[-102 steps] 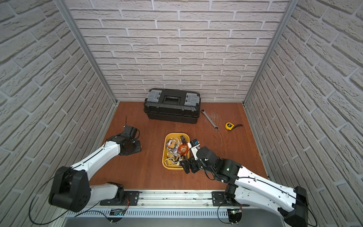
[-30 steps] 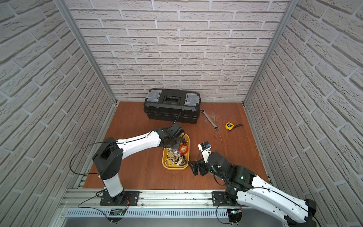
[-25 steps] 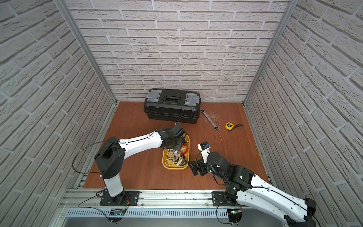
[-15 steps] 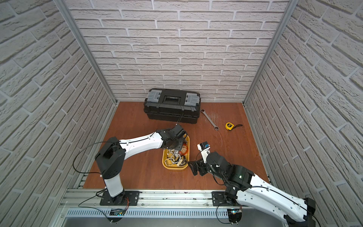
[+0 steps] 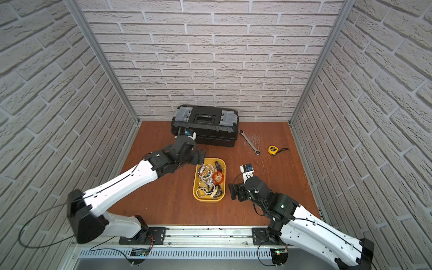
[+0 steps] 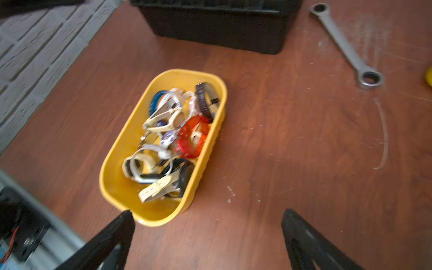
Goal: Put the watch into the storage box
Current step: Reset both arms
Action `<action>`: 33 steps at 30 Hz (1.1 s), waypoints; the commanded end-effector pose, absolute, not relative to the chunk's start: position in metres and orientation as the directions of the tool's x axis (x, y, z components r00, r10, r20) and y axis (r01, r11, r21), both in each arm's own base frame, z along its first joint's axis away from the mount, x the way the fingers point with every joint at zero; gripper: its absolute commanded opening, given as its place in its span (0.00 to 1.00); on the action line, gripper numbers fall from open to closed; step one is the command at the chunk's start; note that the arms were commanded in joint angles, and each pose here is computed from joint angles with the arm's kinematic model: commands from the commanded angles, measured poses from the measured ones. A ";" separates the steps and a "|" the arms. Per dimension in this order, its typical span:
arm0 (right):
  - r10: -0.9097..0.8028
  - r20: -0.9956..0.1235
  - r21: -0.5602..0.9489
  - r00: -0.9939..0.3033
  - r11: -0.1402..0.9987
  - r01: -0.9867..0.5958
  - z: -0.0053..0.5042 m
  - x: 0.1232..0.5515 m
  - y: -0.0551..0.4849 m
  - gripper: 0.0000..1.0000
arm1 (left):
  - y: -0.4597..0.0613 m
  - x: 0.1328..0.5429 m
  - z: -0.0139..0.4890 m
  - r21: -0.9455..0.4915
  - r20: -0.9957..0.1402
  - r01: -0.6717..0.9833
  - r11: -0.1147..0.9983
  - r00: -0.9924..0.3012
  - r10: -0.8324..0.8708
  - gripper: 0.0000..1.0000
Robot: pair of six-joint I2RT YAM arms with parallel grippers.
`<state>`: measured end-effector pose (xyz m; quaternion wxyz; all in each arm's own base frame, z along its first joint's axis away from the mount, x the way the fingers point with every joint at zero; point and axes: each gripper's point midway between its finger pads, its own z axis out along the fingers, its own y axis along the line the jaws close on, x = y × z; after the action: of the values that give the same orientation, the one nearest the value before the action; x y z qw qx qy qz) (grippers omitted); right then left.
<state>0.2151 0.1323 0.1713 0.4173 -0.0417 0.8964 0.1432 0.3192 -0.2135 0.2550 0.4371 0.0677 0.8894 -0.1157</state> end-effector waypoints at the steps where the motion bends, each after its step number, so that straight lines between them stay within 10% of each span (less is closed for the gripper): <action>1: 0.192 -0.793 0.258 -0.578 0.966 -0.033 0.182 0.255 0.098 0.99 | -0.141 0.343 0.270 -0.101 -0.875 0.080 0.992 -0.482 -0.050 0.98; 11: 0.227 -0.860 0.025 -0.457 0.913 0.407 0.141 0.331 -0.038 0.99 | 0.072 0.339 0.226 -0.066 -0.958 -0.496 0.866 -0.210 -0.193 0.98; 33: -0.039 -0.931 -0.110 -0.363 0.978 0.177 0.095 0.391 -0.025 0.99 | 0.048 0.391 0.088 0.096 -0.932 -0.211 0.973 -0.362 0.014 0.98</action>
<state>0.3731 -0.0270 0.0594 0.5120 0.0429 0.8501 -0.1155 0.3704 0.0571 0.0619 0.5200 -0.0808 0.8393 0.1365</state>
